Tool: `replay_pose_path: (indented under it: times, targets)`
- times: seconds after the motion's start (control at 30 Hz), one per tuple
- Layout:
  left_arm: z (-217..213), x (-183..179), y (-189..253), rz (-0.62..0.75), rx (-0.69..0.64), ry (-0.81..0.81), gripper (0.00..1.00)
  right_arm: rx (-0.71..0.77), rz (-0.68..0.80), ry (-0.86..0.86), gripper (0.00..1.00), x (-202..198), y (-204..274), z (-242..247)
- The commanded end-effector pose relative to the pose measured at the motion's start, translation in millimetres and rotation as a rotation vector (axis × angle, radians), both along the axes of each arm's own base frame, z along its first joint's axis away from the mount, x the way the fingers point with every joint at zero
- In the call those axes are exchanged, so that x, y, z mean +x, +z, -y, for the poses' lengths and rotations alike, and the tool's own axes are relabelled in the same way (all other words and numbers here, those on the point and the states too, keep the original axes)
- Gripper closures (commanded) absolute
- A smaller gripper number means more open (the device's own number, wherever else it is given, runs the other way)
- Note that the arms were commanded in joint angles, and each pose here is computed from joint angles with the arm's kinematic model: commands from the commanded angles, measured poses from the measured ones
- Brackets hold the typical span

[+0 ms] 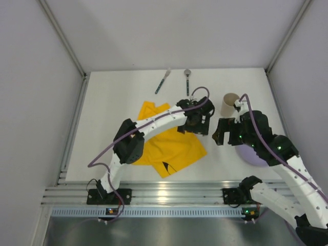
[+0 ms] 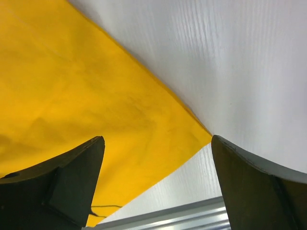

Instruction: Set the dinner table for one person

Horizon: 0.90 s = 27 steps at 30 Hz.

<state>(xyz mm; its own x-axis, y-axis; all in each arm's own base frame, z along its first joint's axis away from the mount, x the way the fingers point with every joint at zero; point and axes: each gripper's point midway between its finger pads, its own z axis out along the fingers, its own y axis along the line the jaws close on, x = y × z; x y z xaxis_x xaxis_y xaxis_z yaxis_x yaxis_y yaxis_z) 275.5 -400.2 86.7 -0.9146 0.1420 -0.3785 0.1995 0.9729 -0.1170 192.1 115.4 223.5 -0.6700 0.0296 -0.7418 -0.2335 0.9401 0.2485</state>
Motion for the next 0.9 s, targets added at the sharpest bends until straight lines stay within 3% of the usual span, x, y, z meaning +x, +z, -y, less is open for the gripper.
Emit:
replay_pose_path:
  times: [0.0,0.07,0.2,0.27,0.3,0.33,0.4,0.63,0.67,0.87]
  targets:
    - [-35,31,101,0.096,-0.174,0.104,0.02,0.037,0.020,0.018,0.00,17,17,-17]
    - [-66,44,131,0.139,-0.215,0.156,0.02,0.048,0.007,0.041,0.00,25,16,-27]
    - [-146,63,145,0.196,-0.194,0.270,0.02,0.102,-0.045,0.124,0.00,49,9,-64]
    - [-204,67,116,0.139,-0.147,0.380,0.03,0.111,-0.047,0.133,0.00,61,7,-73]
    - [-222,68,122,0.170,-0.165,0.397,0.04,0.109,-0.049,0.139,0.00,76,3,-83]
    - [-240,60,96,0.123,-0.130,0.414,0.04,0.107,-0.051,0.144,0.00,83,2,-88]
    - [-273,60,86,0.124,-0.109,0.429,0.05,0.089,-0.075,0.165,0.00,107,-6,-103]
    - [-305,50,1,-0.026,-0.049,0.397,0.07,0.069,-0.204,0.269,0.01,169,-54,-151]
    - [-308,56,-6,-0.024,-0.051,0.407,0.07,0.064,-0.262,0.283,0.02,176,-77,-157]
    - [-307,93,-44,-0.093,-0.057,0.414,0.09,0.096,-0.352,0.259,0.02,217,-114,-171]
